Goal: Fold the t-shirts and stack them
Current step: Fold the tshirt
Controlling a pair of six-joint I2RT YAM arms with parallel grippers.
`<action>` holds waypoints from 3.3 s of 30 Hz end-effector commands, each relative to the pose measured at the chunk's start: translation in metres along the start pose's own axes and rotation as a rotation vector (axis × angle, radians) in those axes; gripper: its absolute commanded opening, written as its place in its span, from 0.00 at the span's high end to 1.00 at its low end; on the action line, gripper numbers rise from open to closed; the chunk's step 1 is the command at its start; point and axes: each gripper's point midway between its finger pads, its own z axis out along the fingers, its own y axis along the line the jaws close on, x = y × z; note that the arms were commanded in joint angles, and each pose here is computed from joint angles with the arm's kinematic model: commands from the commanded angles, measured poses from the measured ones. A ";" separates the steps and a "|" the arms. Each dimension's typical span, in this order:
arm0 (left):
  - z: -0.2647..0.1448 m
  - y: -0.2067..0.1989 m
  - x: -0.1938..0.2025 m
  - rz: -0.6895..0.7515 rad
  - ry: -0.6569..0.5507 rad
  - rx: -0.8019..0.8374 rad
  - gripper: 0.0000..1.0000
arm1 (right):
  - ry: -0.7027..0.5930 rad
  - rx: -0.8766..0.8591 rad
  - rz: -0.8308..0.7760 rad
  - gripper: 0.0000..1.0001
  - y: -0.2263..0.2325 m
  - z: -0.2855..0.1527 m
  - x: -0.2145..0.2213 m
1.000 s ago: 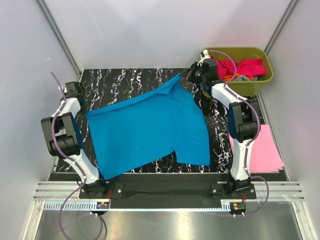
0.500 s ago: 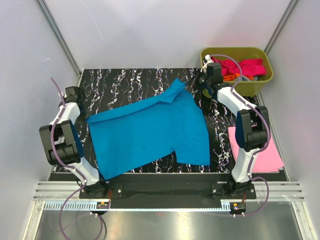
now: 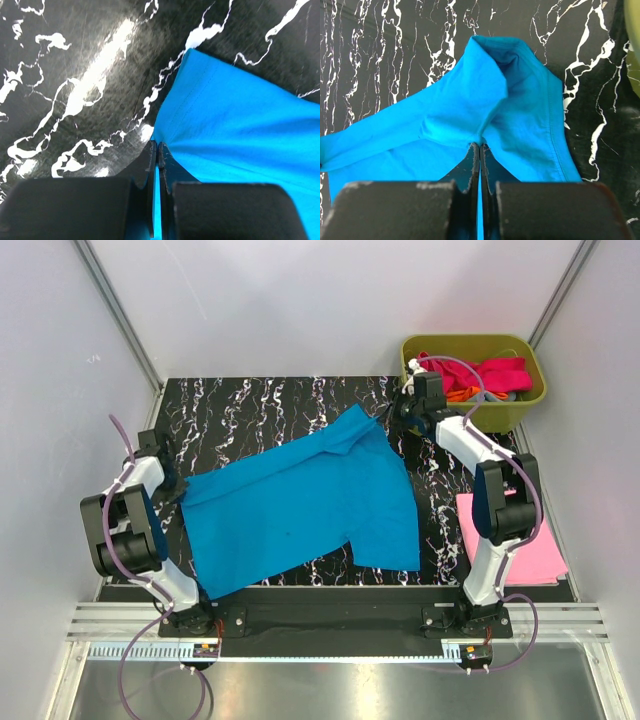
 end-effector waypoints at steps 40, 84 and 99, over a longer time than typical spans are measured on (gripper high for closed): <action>-0.035 0.038 0.038 -0.148 -0.003 -0.107 0.77 | 0.037 0.235 -0.062 0.92 -0.032 -0.056 0.014; 0.043 -0.024 -0.017 -0.169 0.176 0.094 0.64 | 0.162 0.202 -0.088 0.47 -0.012 0.129 0.035; 0.040 -0.049 -0.090 -0.105 0.111 0.138 0.55 | 0.125 0.256 -0.153 0.43 -0.021 0.135 -0.010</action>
